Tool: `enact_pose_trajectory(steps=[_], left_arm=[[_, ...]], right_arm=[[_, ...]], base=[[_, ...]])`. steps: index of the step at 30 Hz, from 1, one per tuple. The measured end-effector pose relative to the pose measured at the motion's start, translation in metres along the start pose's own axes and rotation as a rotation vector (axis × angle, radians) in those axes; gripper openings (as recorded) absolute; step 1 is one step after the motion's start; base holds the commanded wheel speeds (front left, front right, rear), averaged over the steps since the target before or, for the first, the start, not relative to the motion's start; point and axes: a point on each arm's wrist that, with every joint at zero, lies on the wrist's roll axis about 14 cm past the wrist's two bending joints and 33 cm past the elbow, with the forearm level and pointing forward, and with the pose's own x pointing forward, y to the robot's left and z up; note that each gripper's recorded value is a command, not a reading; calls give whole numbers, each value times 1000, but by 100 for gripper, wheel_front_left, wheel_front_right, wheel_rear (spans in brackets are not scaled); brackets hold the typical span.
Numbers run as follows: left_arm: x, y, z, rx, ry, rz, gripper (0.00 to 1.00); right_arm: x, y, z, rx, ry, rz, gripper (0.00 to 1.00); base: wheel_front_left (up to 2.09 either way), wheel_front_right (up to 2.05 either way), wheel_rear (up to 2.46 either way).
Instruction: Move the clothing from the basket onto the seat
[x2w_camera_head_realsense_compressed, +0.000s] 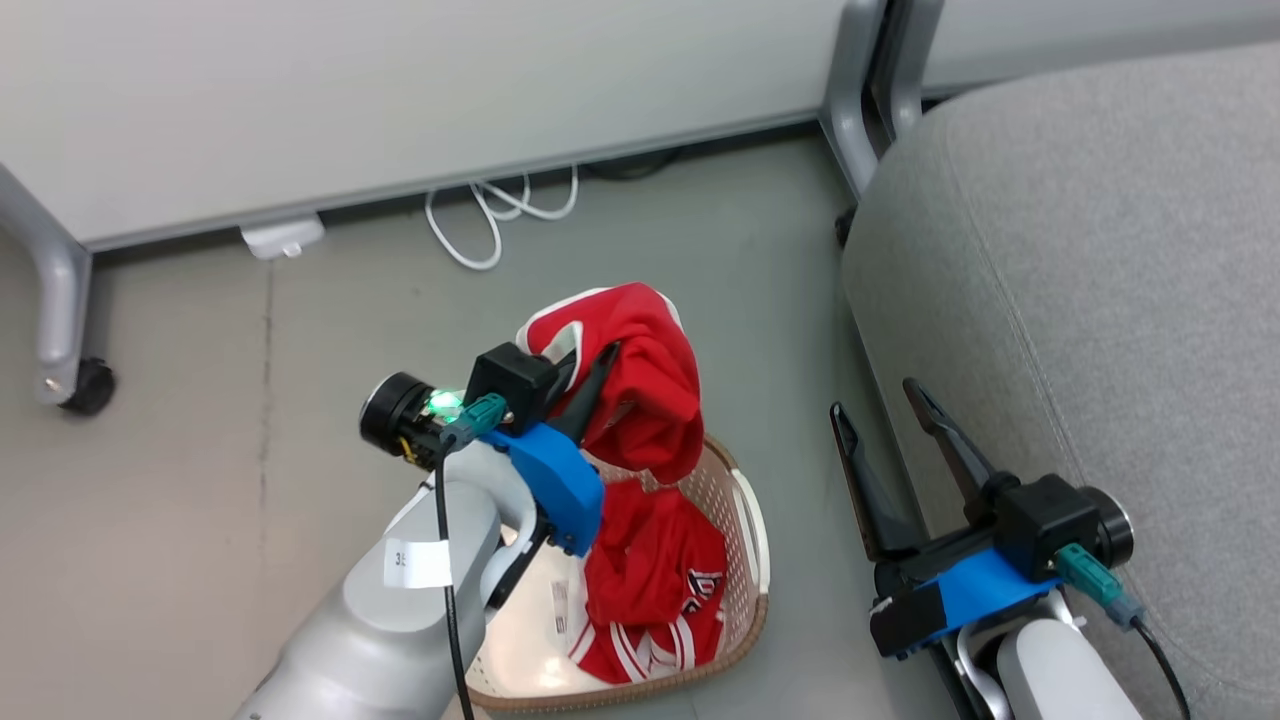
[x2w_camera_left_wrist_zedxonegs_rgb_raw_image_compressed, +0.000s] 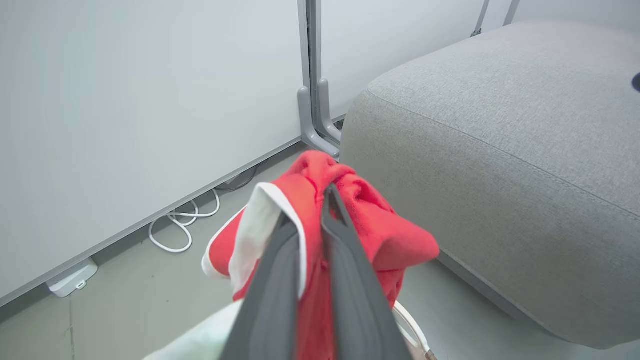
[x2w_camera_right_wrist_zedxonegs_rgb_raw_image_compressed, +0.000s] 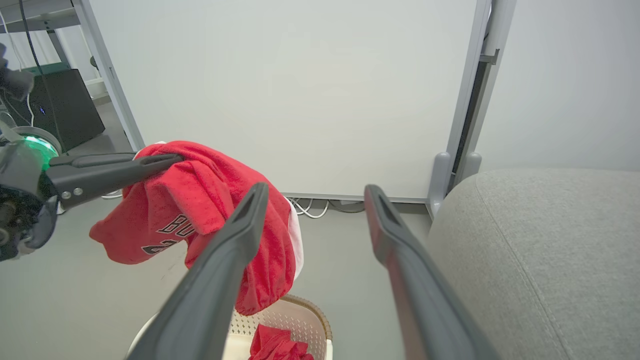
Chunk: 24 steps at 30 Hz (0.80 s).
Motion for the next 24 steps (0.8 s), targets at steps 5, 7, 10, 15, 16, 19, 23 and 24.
enact_pose_trajectory(steps=[5,7,10,15,16,19,23,24], left_arm=[[-9,-15,43,33,-107,-23,0],[-12,-22,58,49,-143,-36,0],[-16,-31,79,74,-191,-54,0],[-21,-45,101,82,-237,-80,0],[-21,-47,103,83,-242,-84,0],[-22,-53,109,85,-252,-99,0],[-23,-59,112,84,-256,-114,0],[-23,-60,112,81,-255,-117,0]], right_arm=[[-10,10,11,-1,-24,18,100],[-14,14,14,-1,-31,26,100],[-20,18,18,-4,-38,32,100],[-27,23,21,1,-46,40,100],[-28,24,22,1,-47,42,100],[-32,26,21,1,-45,45,100],[-35,27,20,2,-41,46,100],[-35,27,20,2,-41,46,100]], base=[[0,0,0],[0,0,0],[0,0,0],[0,0,0],[0,0,0],[0,0,0],[0,0,0],[0,0,0]])
